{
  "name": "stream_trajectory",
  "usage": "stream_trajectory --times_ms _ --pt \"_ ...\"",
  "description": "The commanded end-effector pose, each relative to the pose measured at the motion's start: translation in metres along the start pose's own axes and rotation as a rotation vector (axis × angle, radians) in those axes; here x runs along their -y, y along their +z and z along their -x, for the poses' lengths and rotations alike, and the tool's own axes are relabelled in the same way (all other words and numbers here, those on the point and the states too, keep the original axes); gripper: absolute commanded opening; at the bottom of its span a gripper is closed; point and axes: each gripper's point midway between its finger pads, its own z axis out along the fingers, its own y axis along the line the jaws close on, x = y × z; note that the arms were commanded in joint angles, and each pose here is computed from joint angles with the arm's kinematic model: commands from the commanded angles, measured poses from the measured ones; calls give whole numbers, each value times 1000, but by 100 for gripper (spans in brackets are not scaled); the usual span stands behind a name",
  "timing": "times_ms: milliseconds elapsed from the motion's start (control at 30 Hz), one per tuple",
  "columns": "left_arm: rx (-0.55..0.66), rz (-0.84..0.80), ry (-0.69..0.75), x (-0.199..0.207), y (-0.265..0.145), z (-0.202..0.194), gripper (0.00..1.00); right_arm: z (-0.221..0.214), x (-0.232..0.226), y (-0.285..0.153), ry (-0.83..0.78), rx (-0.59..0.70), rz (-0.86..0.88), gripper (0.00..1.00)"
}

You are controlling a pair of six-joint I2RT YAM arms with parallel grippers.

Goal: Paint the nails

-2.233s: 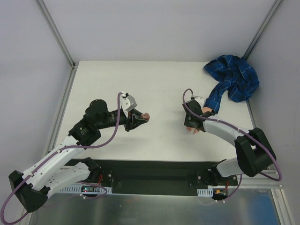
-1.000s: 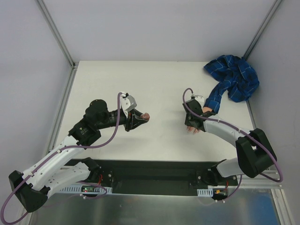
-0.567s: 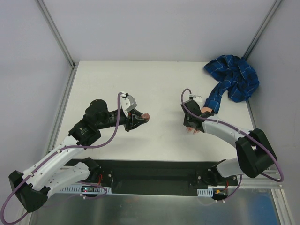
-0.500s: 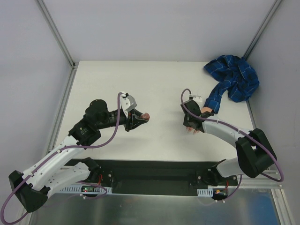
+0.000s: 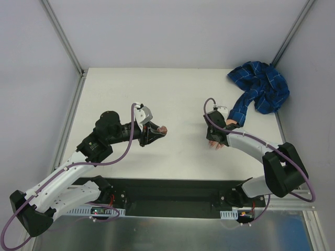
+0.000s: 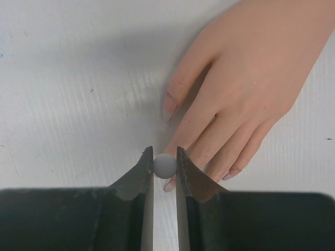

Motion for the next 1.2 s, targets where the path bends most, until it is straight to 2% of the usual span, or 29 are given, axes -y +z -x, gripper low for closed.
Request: stream_trajectory --times_ms 0,367,1167 --pt "50 -33 22 9 -3 20 0 4 0 -3 8 5 -5 1" --pt "48 -30 21 9 -2 19 0 -10 -12 -1 7 -29 22 1" --pt "47 -34 21 9 -2 19 0 20 -6 -2 -22 43 -5 1"
